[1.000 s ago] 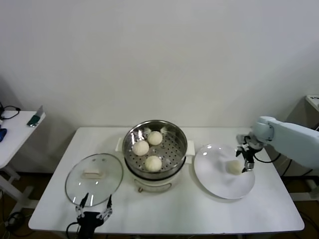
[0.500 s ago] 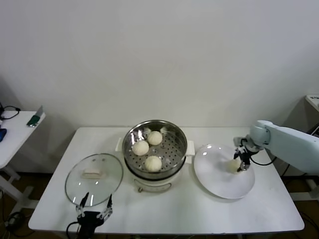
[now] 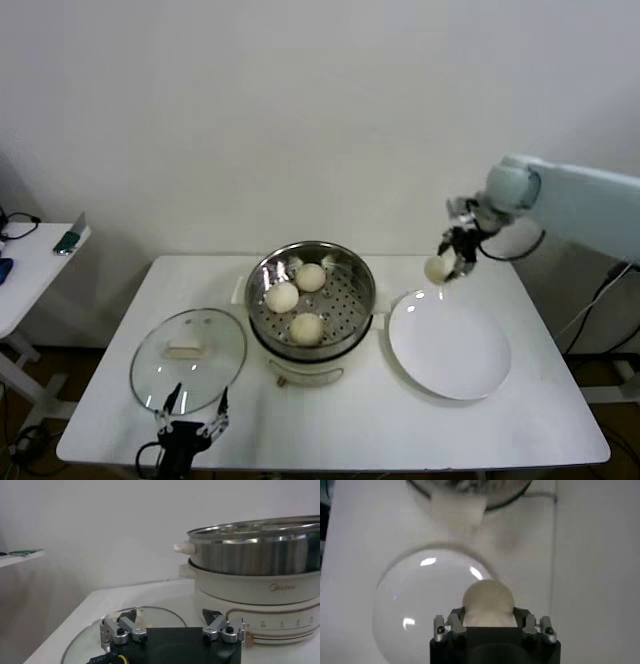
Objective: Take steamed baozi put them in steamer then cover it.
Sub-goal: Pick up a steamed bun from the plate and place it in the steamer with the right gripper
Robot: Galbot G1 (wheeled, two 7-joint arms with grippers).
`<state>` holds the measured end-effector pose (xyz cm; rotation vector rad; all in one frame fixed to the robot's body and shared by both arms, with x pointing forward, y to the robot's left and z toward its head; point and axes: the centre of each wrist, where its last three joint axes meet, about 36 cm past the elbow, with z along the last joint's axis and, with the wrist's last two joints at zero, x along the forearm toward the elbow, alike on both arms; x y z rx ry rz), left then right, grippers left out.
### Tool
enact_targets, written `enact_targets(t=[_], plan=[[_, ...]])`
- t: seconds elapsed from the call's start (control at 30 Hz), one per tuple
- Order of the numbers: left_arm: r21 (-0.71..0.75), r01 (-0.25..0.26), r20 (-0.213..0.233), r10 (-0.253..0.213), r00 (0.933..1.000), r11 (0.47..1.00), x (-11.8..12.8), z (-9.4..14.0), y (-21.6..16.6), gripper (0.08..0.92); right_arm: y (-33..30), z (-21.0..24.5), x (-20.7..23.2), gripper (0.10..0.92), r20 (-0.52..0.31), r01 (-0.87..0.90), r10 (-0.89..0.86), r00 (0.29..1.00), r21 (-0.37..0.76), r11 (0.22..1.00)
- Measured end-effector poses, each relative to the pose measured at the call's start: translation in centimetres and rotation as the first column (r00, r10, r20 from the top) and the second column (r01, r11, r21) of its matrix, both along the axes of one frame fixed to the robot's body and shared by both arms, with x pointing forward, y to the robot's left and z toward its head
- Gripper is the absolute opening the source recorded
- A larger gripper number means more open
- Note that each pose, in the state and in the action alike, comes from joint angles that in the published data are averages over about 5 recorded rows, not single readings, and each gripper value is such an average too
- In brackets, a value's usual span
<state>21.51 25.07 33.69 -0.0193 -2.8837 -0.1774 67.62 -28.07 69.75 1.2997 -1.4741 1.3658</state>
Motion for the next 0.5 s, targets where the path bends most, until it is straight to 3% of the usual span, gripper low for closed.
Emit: enact_targets(t=[0.23,0.5], plan=[[0.000,0.004,0.001,-0.004,1.0000,1.000,-0.1,0.4,-0.1,0.823,8.6,3.9,-2.0,0.662,0.005,-0.098,0.098,0.995,0.042,0.994],[0.001,-0.004,0.009,0.004,1.0000,1.000,-0.2,0.9,0.3,0.823,15.5,0.8,-3.1,0.662,-0.024,-0.170,0.170,0.985,0.007,0.986]])
